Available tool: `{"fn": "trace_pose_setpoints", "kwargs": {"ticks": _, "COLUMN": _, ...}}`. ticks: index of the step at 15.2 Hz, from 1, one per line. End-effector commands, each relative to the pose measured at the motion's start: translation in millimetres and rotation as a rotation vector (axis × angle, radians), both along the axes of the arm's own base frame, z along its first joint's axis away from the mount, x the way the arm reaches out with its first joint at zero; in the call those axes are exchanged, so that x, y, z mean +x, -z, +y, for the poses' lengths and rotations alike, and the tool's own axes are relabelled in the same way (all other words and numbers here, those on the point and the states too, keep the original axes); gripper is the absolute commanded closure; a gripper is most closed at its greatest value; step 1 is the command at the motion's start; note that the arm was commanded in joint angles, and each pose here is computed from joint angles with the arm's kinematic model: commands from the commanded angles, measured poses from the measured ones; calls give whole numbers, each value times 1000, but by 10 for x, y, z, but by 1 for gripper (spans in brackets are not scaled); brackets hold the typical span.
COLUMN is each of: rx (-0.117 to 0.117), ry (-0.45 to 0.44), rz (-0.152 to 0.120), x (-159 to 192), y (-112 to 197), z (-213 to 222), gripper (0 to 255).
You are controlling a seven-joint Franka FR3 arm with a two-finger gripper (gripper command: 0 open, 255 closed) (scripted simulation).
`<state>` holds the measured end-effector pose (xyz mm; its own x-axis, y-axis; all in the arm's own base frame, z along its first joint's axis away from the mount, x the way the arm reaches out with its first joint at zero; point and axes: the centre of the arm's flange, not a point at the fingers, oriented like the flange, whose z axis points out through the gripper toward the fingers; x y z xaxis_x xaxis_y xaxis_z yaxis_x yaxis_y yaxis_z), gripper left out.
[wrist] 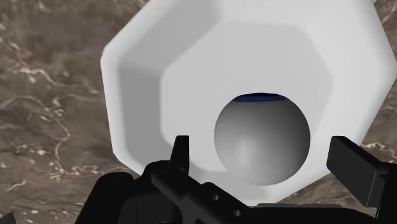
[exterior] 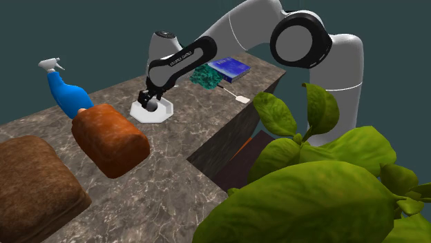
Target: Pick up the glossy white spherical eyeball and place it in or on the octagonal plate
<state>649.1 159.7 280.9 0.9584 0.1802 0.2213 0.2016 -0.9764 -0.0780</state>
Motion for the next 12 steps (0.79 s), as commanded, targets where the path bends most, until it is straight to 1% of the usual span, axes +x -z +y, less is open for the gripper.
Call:
{"fn": "trace_pose_setpoints", "kwargs": {"ticks": 1, "rx": 0, "ry": 0, "rz": 0, "x": 0, "y": 0, "z": 0, "gripper": 0}}
{"fn": "trace_pose_setpoints", "kwargs": {"ticks": 5, "rx": 0, "ry": 0, "rz": 0, "x": -101, "y": -486, "z": -60, "gripper": 0}}
{"fn": "trace_pose_setpoints", "kwargs": {"ticks": 12, "rx": 0, "ry": 0, "rz": 0, "x": -101, "y": -486, "z": -60, "gripper": 0}}
